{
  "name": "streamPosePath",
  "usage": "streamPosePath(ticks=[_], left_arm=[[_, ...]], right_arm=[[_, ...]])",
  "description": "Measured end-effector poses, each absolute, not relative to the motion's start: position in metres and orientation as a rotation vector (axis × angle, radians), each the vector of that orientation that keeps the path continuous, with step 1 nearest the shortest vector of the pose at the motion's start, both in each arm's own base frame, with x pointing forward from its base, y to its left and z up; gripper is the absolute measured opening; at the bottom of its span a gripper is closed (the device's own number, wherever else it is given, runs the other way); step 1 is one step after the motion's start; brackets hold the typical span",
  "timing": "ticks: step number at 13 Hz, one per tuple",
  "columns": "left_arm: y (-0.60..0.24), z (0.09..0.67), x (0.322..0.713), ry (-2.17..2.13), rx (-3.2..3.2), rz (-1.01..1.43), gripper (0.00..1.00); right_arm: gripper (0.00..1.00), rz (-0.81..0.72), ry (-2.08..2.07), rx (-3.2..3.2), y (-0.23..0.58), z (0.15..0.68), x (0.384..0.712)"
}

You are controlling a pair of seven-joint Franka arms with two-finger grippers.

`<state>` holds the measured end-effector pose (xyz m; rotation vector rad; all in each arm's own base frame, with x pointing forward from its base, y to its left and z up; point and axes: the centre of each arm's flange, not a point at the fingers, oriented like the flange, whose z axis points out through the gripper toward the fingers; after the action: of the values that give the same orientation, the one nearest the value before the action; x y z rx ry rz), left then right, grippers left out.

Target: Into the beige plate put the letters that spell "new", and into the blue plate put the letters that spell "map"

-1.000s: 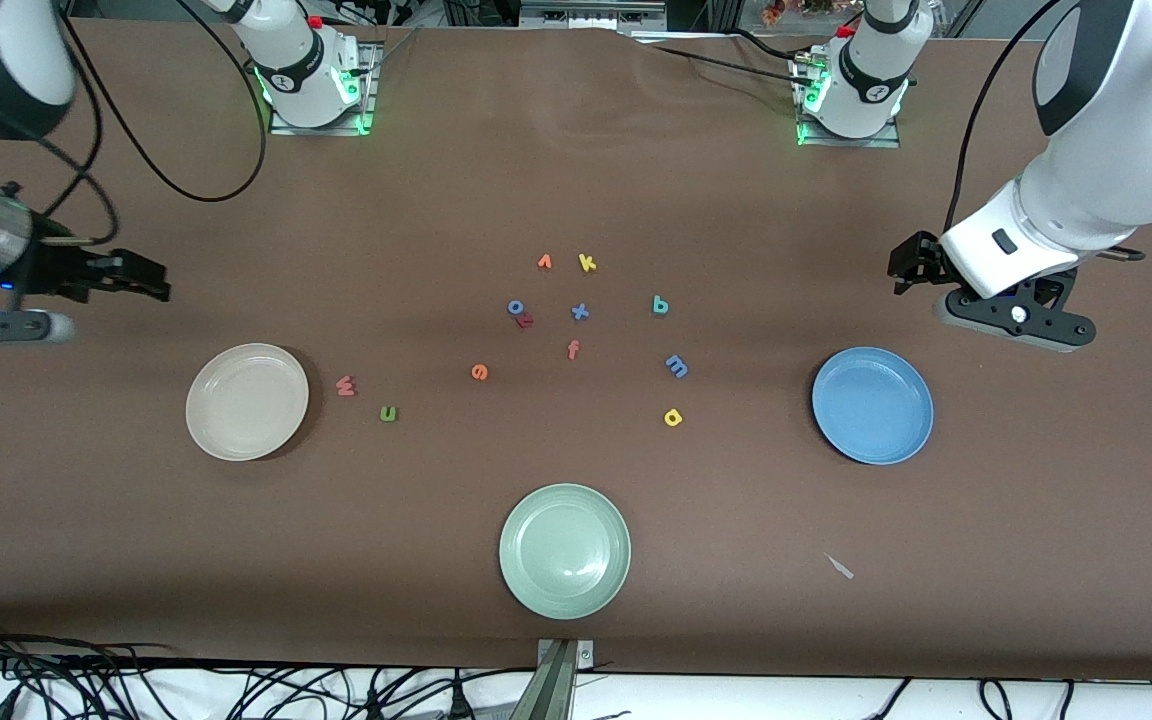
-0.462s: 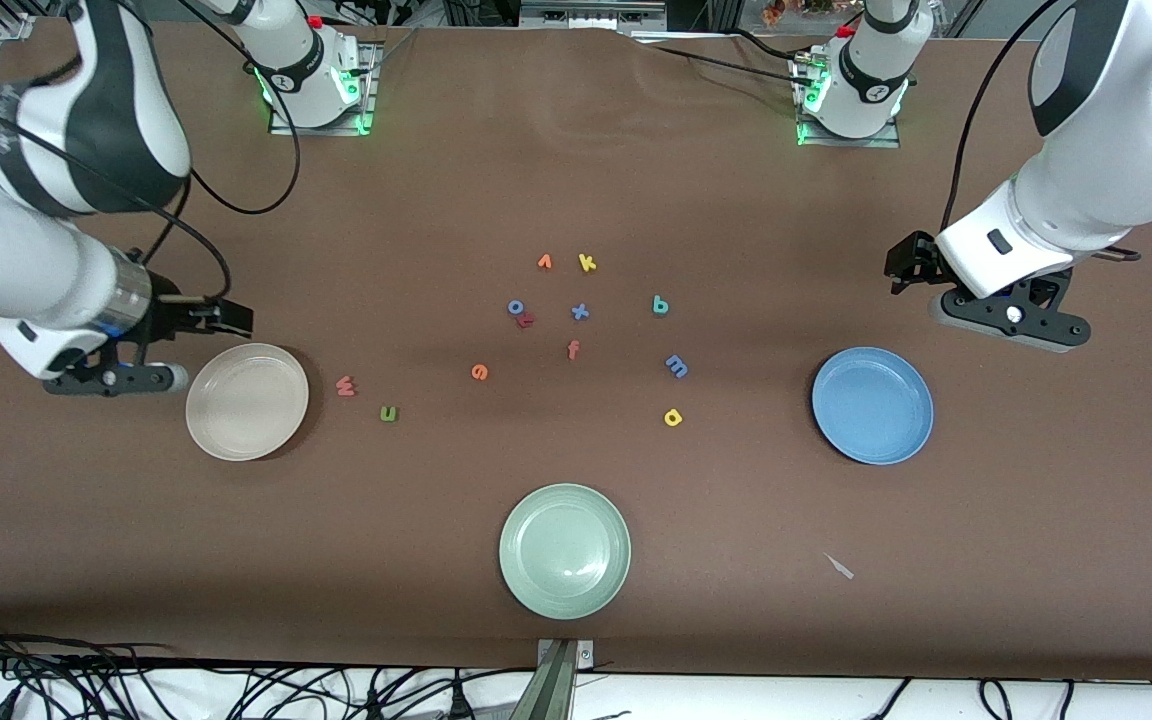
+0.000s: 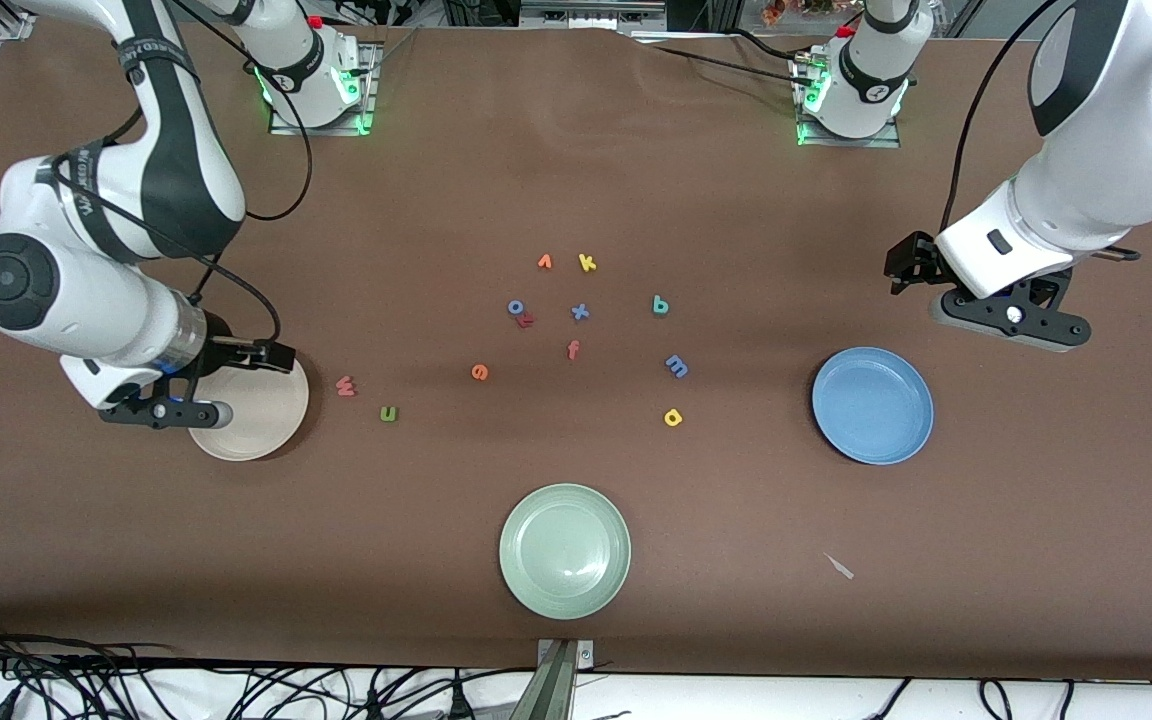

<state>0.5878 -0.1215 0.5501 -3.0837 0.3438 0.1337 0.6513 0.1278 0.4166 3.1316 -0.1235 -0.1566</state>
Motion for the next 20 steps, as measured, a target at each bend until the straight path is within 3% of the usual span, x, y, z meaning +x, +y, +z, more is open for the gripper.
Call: streamPosePath(ticks=[4, 12, 20], left_arm=[[-0.128, 0.545, 0.588, 0.32, -3.085, 0.145, 1.0], [-0.138, 0.49, 0.603, 0.335, -3.071, 0.285, 1.0], [-0.253, 0.408, 0.6, 0.089, -3.107, 0.32, 1.0]], right_arm=[[1.0, -0.054, -0.252, 3.139, 0.138, 0.369, 0.648], [1.0, 0.016, -0.638, 3.096, 0.131, 0.269, 0.608], [0.99, 0.039, -1.01, 3.039, 0.128, 0.217, 0.591]])
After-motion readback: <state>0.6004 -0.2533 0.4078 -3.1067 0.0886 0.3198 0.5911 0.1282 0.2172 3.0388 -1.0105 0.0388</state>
